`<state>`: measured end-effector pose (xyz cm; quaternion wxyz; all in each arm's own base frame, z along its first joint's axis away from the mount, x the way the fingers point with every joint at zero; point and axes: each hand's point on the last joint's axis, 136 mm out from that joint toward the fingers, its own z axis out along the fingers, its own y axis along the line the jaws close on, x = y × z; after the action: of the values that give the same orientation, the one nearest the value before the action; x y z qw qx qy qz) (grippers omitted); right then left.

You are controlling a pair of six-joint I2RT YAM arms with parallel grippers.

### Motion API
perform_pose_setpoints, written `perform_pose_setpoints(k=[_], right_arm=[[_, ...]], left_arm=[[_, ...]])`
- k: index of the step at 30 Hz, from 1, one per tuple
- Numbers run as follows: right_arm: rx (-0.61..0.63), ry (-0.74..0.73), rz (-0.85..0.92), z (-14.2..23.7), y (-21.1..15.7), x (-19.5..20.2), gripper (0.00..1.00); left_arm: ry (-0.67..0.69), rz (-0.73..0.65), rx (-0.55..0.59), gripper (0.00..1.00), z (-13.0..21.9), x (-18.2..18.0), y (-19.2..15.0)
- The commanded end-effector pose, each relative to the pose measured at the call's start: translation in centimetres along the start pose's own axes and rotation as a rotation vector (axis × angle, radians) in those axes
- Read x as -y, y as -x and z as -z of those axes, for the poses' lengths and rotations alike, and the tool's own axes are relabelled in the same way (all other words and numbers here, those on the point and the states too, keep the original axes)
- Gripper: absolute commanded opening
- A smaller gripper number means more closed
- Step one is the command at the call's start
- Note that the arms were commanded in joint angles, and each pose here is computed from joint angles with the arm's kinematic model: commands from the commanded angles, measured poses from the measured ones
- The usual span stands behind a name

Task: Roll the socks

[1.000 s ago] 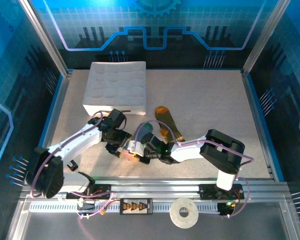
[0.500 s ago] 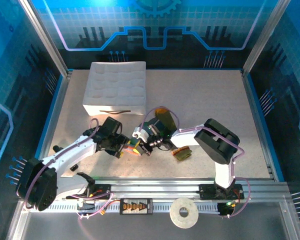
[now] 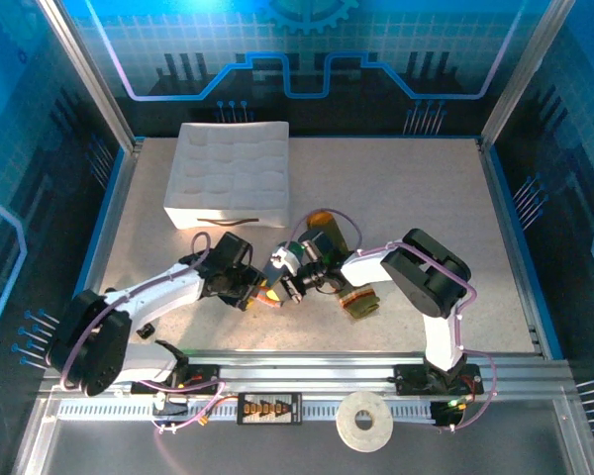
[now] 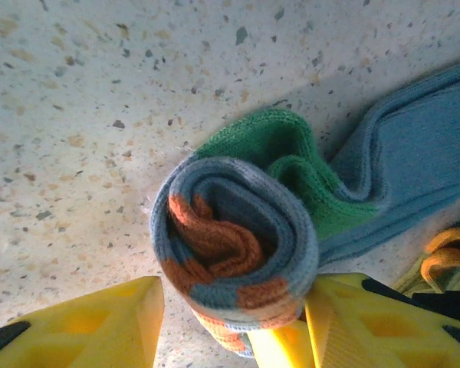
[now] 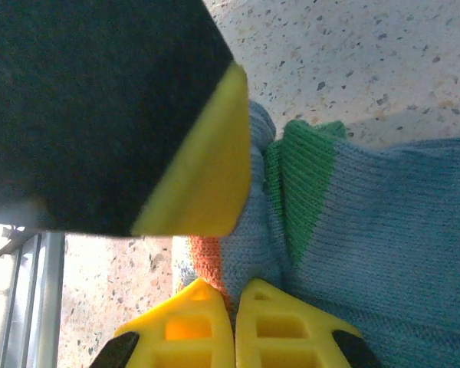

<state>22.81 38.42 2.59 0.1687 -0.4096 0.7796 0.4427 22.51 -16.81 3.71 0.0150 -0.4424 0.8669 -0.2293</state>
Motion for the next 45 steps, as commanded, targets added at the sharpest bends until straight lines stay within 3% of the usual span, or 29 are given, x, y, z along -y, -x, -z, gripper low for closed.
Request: perform_pose_setpoints(k=[1,6,9,14,18,23,33,39,45], right_arm=[[-0.266,-0.142,-0.265,0.0,-10.3,3.8,0.0],[-0.266,-0.153,-0.236,0.0,-9.7,4.0,0.0],[-0.267,-0.162,-0.144,0.1,-8.9,3.3,0.02],[-0.134,-0.248,0.213,1.6,-4.8,0.4,0.28],[0.085,-0.403,0.562,4.5,-0.4,-3.0,0.45],[0.079,-0.487,0.735,4.8,-0.1,-5.6,0.52],[-0.029,-0.674,0.847,1.4,0.1,-4.3,0.51],[-0.081,-0.673,0.851,0.1,-0.1,-3.9,0.38],[-0.182,-0.702,0.78,-0.1,-3.2,-1.8,0.28]], left_arm=[[0.077,-0.024,0.012,0.47,-1.2,-1.6,0.1],[0.19,-0.003,0.02,0.37,-2.3,-4.1,0.3],[0.303,0.032,0.009,0.23,-2.3,-6.2,0.1],[0.518,0.084,-0.024,0.05,-0.7,-9.6,-1.0],[0.543,0.157,-0.042,0.0,-0.4,-10.3,-1.8],[0.561,0.181,-0.049,0.0,-0.8,-9.1,-2.2],[0.588,0.15,-0.063,0.0,-1.6,-7.6,-2.2],[0.583,0.139,-0.073,0.0,-1.9,-6.8,-2.2],[0.553,0.129,-0.075,0.0,-1.6,-5.9,-2.2]])
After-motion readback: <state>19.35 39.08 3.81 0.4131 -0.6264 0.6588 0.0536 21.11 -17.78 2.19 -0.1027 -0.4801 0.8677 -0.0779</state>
